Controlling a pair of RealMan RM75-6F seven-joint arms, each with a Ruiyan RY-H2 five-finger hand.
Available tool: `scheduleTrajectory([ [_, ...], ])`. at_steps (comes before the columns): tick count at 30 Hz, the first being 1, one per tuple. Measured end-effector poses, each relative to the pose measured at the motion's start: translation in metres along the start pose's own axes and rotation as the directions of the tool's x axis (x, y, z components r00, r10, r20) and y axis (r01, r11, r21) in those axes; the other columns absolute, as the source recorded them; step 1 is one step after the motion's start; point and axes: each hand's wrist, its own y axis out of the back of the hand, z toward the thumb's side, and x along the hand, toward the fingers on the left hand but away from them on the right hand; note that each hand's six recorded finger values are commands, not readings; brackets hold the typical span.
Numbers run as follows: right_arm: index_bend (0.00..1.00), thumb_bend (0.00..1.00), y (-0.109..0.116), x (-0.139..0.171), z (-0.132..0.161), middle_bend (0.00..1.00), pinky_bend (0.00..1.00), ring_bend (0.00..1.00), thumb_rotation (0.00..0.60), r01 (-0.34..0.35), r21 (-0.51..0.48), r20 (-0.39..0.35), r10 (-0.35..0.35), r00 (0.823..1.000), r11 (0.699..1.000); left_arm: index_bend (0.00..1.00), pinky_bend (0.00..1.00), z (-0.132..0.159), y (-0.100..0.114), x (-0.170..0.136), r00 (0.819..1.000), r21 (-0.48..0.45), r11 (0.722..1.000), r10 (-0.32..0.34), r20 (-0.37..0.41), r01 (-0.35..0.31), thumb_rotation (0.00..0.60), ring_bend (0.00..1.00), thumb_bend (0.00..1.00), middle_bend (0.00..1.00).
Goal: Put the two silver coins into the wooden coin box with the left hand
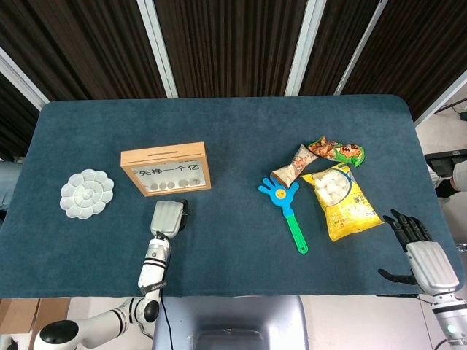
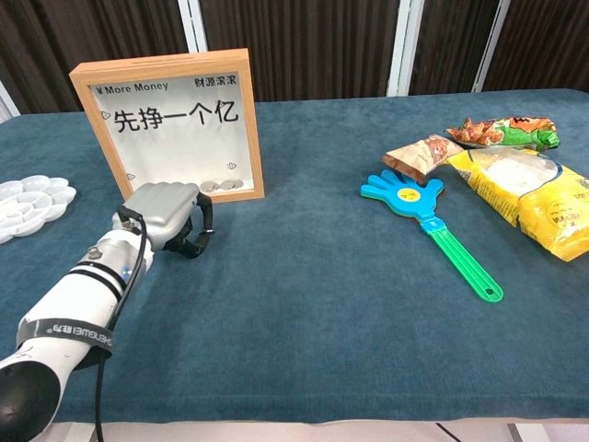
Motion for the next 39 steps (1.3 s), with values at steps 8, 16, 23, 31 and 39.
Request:
scheduleTrajectory([
  [8,0.00,0.09,0.000,0.000,0.001,0.00,0.00,0.00,0.600,-0.003,0.001,-0.002,0.003,1.000,1.000,0.52,1.00,0.001,0.003,-0.001,1.000,-0.006,1.000,0.027,0.009,-0.027,0.600,1.00,0.42,1.00],
  [16,0.00,0.09,-0.001,0.000,0.001,0.00,0.00,0.00,0.600,-0.005,0.004,-0.002,0.005,1.000,1.000,0.52,1.00,0.000,0.007,-0.001,0.999,-0.011,0.999,0.039,0.010,-0.039,0.600,1.00,0.42,1.00],
  [23,0.00,0.09,-0.001,0.000,0.001,0.00,0.00,0.00,0.600,-0.006,0.004,-0.002,0.006,1.000,1.000,0.55,1.00,-0.001,0.006,-0.001,0.999,-0.012,0.999,0.037,0.009,-0.037,0.600,1.00,0.42,1.00],
  [31,0.00,0.09,-0.001,0.001,0.000,0.00,0.00,0.00,0.600,-0.006,0.004,-0.002,0.006,1.000,1.000,0.60,1.00,0.001,0.006,0.000,0.999,-0.024,0.999,0.043,0.009,-0.043,0.600,1.00,0.44,1.00],
  [39,0.00,0.09,-0.002,0.000,0.000,0.00,0.00,0.00,0.600,-0.008,0.006,-0.002,0.008,1.000,1.000,0.61,1.00,0.001,0.013,-0.002,0.997,-0.039,0.997,0.071,0.020,-0.070,0.600,1.00,0.45,1.00],
])
